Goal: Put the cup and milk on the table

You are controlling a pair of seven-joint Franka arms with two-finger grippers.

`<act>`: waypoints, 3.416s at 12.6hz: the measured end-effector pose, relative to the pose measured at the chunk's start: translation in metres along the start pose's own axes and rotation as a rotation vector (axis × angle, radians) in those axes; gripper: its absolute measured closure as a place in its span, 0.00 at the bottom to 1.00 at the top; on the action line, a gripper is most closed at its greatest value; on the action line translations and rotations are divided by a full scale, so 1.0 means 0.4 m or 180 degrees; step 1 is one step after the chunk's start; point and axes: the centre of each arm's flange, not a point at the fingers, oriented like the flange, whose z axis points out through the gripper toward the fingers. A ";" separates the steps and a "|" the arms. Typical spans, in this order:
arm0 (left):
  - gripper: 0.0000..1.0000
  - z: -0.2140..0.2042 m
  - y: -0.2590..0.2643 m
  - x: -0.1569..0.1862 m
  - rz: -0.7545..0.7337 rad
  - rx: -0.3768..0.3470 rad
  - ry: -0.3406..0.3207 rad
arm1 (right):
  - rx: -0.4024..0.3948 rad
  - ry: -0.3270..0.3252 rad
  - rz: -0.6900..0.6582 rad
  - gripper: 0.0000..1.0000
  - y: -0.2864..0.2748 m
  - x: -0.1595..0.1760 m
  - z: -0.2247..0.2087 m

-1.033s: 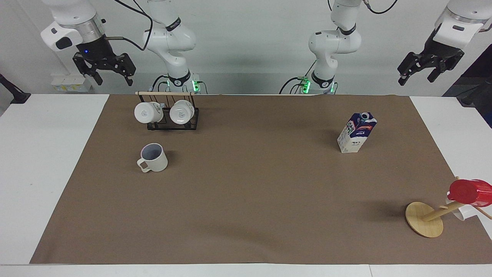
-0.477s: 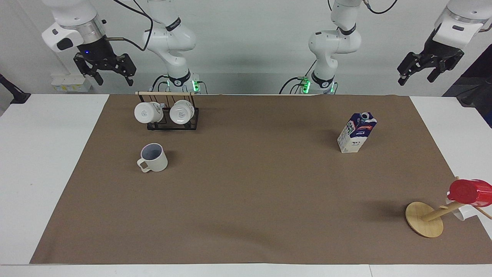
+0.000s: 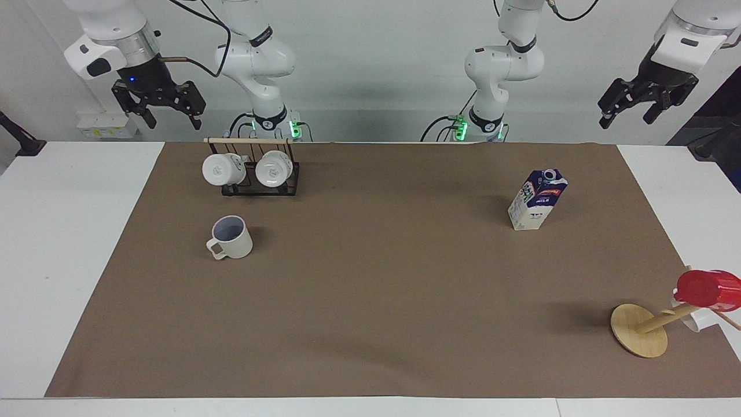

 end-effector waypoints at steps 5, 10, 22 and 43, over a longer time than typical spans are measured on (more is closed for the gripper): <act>0.00 0.000 0.008 0.000 0.0024 0.0001 0.0001 | 0.0001 -0.0013 0.0001 0.00 0.000 -0.001 0.005; 0.00 0.000 0.008 0.000 0.0025 0.0001 0.0001 | 0.0001 0.0009 0.0005 0.00 0.002 0.006 0.020; 0.00 0.000 0.008 0.000 0.0026 0.0001 0.0001 | -0.0020 0.0113 -0.0042 0.00 -0.019 0.139 0.354; 0.00 0.000 0.006 0.000 0.0020 0.0001 0.0000 | -0.0057 0.0212 -0.0242 0.40 -0.187 0.206 0.795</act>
